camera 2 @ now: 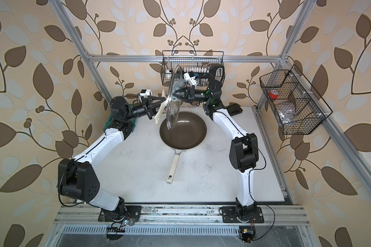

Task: Wipe the pot lid with a cloth
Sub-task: Wipe the pot lid.

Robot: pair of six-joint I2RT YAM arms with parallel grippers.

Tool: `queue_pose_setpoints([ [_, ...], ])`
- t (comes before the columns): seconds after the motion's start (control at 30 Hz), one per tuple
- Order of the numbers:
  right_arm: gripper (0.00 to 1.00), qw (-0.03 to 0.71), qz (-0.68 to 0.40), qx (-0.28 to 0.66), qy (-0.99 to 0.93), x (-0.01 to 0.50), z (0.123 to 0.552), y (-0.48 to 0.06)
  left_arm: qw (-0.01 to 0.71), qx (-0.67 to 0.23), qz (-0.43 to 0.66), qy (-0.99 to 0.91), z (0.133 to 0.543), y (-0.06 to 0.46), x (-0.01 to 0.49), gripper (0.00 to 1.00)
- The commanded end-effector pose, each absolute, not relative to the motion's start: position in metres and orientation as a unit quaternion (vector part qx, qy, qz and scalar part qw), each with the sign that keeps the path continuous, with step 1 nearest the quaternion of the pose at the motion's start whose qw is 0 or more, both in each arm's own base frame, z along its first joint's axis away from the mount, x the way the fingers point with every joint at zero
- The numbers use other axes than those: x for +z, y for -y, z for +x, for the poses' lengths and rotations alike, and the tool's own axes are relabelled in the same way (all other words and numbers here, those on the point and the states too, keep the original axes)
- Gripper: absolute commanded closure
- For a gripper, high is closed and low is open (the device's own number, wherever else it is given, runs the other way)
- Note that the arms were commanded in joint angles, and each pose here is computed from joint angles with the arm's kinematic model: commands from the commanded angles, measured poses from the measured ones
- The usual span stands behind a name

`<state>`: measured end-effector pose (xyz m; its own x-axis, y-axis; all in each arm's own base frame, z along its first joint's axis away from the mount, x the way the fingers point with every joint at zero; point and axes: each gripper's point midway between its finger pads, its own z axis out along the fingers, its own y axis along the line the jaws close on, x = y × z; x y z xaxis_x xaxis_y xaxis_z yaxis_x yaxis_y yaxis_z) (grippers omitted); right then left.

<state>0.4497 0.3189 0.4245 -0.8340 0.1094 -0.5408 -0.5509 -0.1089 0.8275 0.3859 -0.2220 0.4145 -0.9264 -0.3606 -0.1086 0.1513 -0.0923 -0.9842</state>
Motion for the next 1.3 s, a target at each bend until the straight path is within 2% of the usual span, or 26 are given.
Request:
queue_pose_setpoints([
  [0.0, 1.0, 0.237, -0.156, 0.726, -0.626, 0.416, 0.463, -0.323, 0.288, -0.758, 0.082, -0.579, 0.325, 0.221, 0.509, 1.0],
  [0.27, 1.0, 0.213, -0.14, 0.714, -0.652, 0.377, 0.453, -0.321, 0.314, -0.741, 0.085, -0.587, 0.321, 0.218, 0.515, 1.0],
  [0.5, 1.0, 0.191, -0.139, 0.686, -0.688, 0.348, 0.41, -0.307, 0.361, -0.665, 0.06, -0.652, 0.341, 0.214, 0.487, 1.0],
  [0.73, 1.0, 0.203, -0.142, 0.636, -0.731, 0.341, 0.375, -0.278, 0.39, -0.591, 0.043, -0.705, 0.357, 0.206, 0.457, 1.0],
  [1.03, 1.0, 0.22, -0.096, 0.561, -0.792, 0.334, 0.362, -0.216, 0.422, -0.472, 0.078, -0.77, 0.367, 0.192, 0.432, 1.0],
  [1.27, 1.0, 0.204, -0.112, 0.491, -0.84, 0.321, 0.344, -0.199, 0.41, -0.387, 0.186, -0.805, 0.37, 0.201, 0.402, 1.0],
])
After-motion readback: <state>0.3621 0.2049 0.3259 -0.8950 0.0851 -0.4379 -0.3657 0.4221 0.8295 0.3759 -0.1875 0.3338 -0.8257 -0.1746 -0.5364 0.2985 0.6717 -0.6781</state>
